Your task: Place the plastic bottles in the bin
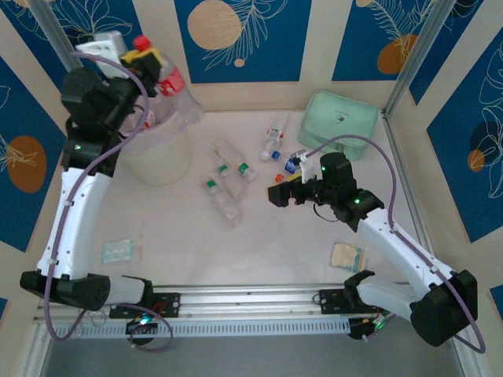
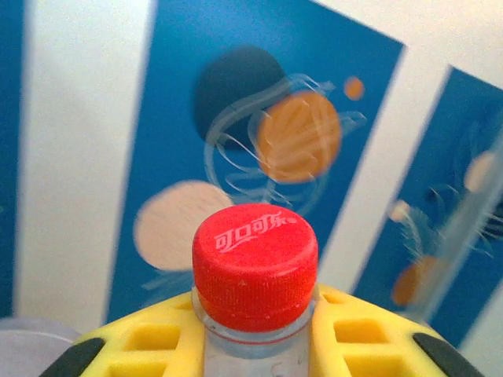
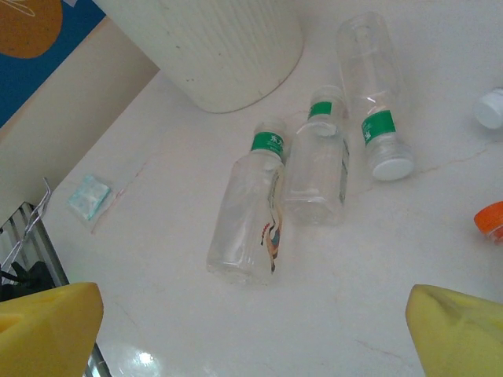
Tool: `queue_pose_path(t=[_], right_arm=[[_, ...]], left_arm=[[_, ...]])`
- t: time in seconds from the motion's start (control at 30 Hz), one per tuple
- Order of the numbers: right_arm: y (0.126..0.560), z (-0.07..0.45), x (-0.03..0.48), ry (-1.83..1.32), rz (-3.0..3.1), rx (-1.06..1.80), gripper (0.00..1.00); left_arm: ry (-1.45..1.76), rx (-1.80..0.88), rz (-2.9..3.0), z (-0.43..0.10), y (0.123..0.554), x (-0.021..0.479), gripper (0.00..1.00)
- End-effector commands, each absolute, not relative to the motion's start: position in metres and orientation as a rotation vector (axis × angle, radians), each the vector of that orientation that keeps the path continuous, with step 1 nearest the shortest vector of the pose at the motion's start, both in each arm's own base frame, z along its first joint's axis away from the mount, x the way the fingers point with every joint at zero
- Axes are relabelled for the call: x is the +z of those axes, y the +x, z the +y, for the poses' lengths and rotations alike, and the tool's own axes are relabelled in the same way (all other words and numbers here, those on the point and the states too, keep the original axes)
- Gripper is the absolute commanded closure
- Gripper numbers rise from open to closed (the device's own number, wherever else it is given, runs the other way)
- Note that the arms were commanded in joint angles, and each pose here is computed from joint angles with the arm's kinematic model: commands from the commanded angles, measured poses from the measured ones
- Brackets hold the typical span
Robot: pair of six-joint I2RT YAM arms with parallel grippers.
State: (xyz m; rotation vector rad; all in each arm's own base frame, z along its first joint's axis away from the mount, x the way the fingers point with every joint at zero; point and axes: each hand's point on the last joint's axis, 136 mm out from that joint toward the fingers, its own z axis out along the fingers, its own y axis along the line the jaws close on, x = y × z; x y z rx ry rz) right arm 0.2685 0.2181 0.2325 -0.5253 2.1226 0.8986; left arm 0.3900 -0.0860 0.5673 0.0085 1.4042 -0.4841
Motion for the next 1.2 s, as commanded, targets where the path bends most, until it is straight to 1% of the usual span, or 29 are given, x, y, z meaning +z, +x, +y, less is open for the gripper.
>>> queue_pose_path(t=[0.0, 0.13, 0.27, 0.47, 0.6, 0.9, 1.07, 1.17], right_arm=[[0.268, 0.215, 0.22, -0.497, 2.174, 0.902, 0.01], [0.267, 0.217, 0.214, -0.514, 2.196, 0.916, 0.01], [0.267, 0.214, 0.209, -0.509, 2.218, 0.896, 0.01], [0.275, 0.211, 0.219, -0.479, 2.188, 0.867, 0.01], [0.28, 0.21, 0.215, -0.474, 2.211, 0.835, 0.01], [0.281, 0.21, 0.209, -0.436, 2.233, 0.845, 0.01], [0.28, 0.21, 0.207, -0.438, 2.258, 0.823, 0.01], [0.279, 0.209, 0.205, -0.431, 2.271, 0.82, 0.01]], left_arm=[[-0.15, -0.387, 1.342, -0.033, 0.402, 0.58, 1.0], [-0.206, -0.328, 1.352, -0.004, 0.43, 0.565, 1.0], [-0.185, -0.216, 1.486, 0.006, 0.465, 0.52, 1.0], [-0.163, -0.133, 1.639, 0.01, 0.489, 0.447, 1.0], [-0.138, -0.123, 1.734, 0.006, 0.494, 0.401, 1.0], [-0.043, -0.109, 1.958, -0.006, 0.492, 0.298, 1.0], [-0.021, -0.115, 2.086, -0.009, 0.492, 0.254, 1.0], [-0.004, -0.115, 2.154, -0.01, 0.493, 0.238, 1.0]])
